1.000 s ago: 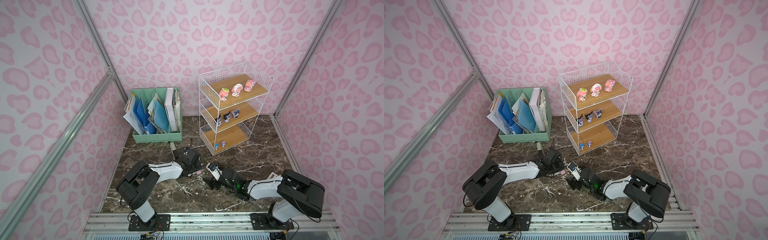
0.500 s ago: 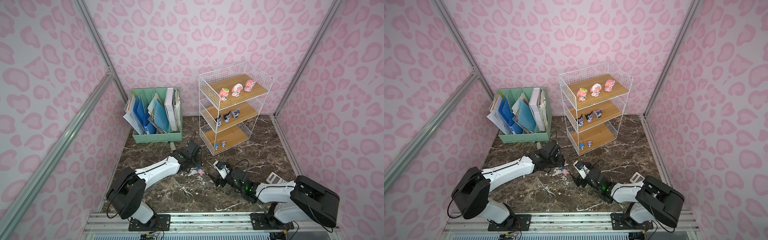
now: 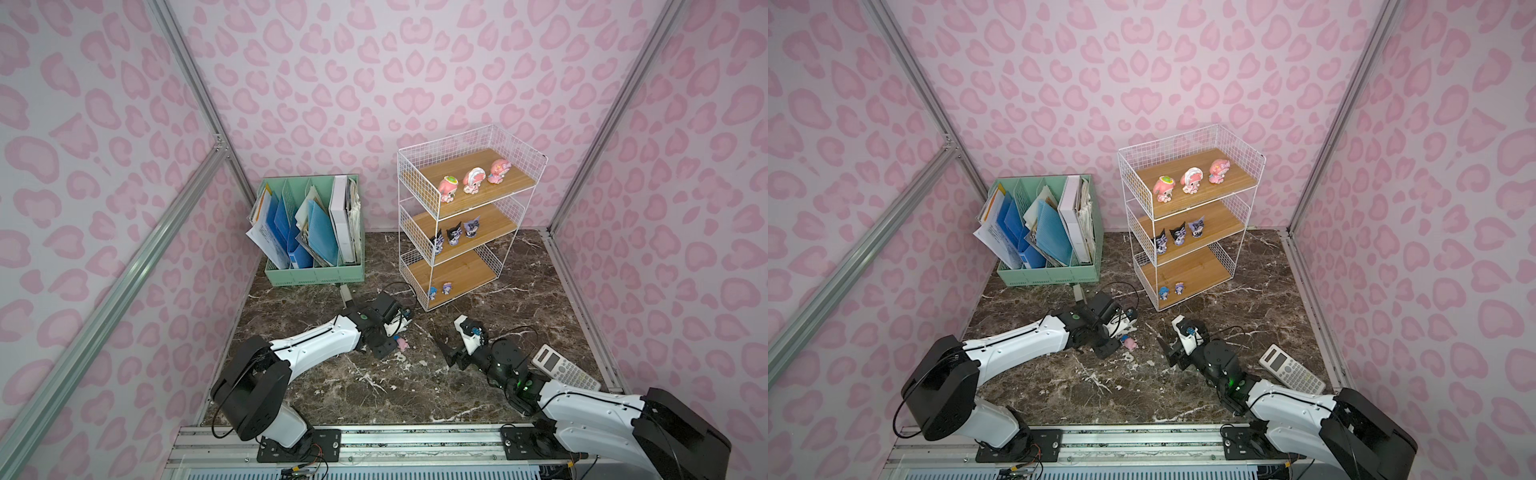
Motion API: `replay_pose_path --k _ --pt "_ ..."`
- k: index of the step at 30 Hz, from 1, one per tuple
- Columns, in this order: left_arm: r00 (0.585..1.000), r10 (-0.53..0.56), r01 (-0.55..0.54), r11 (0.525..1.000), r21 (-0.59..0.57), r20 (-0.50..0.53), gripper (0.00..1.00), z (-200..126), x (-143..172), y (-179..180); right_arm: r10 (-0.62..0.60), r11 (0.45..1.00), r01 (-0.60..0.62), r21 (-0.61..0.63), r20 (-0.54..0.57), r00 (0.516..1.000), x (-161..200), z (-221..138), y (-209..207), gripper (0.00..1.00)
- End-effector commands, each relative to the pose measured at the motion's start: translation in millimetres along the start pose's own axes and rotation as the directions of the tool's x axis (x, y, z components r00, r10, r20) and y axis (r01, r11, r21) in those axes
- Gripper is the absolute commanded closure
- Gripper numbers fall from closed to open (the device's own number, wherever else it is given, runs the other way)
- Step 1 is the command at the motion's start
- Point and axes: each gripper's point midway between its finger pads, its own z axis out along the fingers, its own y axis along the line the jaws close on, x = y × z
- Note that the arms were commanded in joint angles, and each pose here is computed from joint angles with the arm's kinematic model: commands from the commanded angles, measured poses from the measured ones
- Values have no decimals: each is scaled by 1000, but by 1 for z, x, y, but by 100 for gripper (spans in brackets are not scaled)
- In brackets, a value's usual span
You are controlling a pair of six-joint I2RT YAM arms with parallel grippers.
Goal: Organize plastic toys on shelves
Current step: Pick up the plastic toy at the center of the board.
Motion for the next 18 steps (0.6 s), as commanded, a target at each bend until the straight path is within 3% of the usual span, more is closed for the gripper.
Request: replay_pose_path --k 1,7,18 --pt "971 223 -220 974 -47 86 39 6 -24 6 21 1000 -21 -14 19 1000 -4 -3 0 11" --pt "919 375 -365 926 -99 122 38 17 -39 11 32 999 -31 -7 21 999 -4 -5 -4 11" --pt "862 507 -506 860 62 -3 44 45 -21 -8 50 999 -50 9 1 999 3 -3 -10 11"
